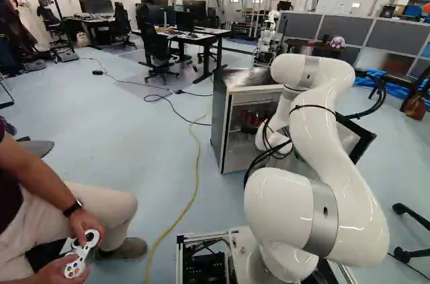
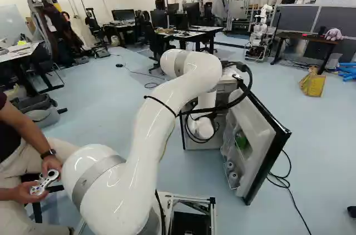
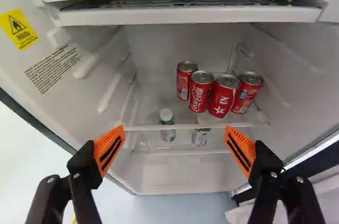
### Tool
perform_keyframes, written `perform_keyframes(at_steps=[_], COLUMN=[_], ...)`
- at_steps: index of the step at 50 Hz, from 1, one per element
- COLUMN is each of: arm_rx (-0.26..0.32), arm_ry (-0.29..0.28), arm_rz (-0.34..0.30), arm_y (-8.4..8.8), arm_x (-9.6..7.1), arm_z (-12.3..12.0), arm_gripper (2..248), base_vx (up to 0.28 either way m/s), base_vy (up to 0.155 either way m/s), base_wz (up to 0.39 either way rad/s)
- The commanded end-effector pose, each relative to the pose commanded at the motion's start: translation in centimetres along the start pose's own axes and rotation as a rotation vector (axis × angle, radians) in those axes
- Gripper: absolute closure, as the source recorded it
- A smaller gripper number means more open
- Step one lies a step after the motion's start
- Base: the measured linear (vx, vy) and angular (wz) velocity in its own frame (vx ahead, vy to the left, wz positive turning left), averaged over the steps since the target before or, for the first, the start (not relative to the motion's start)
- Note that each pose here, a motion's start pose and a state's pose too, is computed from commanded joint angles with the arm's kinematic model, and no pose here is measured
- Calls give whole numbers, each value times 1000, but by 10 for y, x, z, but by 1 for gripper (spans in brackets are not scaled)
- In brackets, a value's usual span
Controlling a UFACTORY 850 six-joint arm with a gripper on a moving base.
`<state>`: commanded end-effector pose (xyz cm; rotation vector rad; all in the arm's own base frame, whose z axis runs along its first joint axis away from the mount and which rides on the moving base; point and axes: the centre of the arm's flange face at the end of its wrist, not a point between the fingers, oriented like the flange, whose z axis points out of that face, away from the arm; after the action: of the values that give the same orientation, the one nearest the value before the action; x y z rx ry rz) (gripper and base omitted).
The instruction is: Grab a drink from the fridge
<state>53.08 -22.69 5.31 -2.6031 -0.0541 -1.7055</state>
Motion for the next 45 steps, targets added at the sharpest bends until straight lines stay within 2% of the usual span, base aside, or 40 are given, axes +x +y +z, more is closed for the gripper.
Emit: perform_keyframes(at_steps=[32, 45], arm_rx=[-126, -146], arm_ry=[-28, -31], arm_rz=[46, 53], arm_y=[3, -2], arm_x=[0, 1], arm_z=[21, 30], arm_gripper=[3, 3], base_vx=[0, 0], base_vy=[0, 0], base_wz=[0, 0])
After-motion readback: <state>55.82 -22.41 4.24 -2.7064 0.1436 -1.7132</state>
